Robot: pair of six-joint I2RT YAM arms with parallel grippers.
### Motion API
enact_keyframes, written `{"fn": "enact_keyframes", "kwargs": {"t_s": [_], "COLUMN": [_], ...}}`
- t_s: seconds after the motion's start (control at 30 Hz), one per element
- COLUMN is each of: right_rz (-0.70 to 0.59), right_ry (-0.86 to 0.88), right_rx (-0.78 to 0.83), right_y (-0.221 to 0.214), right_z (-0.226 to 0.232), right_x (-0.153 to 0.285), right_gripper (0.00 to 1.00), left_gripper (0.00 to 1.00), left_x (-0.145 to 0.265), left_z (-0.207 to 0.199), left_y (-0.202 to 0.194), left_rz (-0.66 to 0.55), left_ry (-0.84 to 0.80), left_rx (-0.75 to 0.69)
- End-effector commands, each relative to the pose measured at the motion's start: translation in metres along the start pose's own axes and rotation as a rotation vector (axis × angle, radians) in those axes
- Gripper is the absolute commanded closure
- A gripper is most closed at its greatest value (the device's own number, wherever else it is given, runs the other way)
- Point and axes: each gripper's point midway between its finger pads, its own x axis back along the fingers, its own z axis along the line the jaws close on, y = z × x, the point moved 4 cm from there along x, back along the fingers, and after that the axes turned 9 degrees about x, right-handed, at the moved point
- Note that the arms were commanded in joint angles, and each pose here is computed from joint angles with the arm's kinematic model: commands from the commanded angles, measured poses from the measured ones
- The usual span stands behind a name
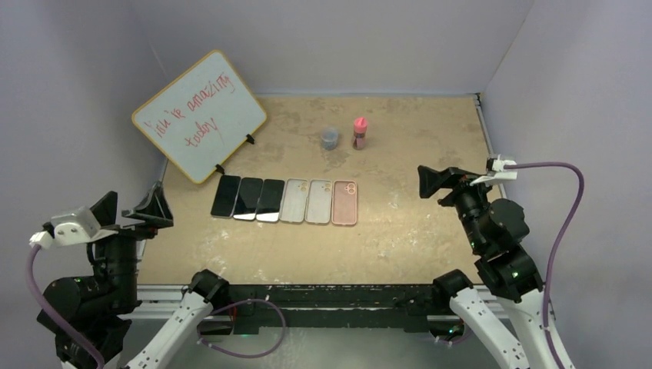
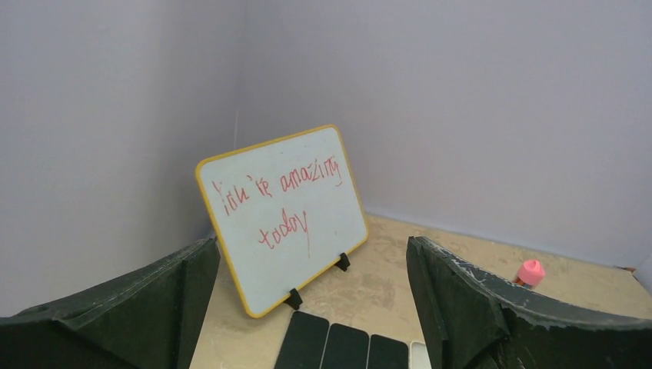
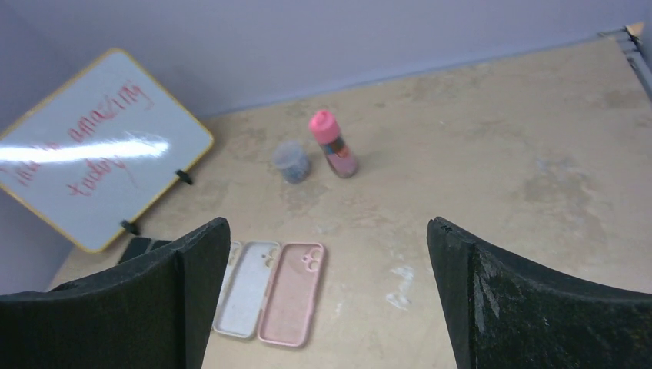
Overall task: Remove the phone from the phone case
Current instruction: Reset both arms
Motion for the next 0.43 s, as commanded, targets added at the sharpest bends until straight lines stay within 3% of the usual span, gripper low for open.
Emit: {"fn": "enact_keyframes", "kwargs": {"t_s": [0.0, 0.4], "right_rz": [-0.002, -0.04], "right_ry": [-0.107, -0.183], "right_rx": [0.072, 0.099], "right_y": [-0.001, -0.012], "right_z": [-0.022, -0.04], "right_x": [0.023, 0.035], "right_gripper": [0.01, 0.01], "left_gripper": [0.04, 0.03], "left_x": [0.013, 0.023], "left_z": [0.019, 0.032], "left_y": [0.0, -0.01], "left_rz": [-0.008, -0.001], "left_ry": [0.067, 0.11], "left_rx": [-0.024, -0.01]}}
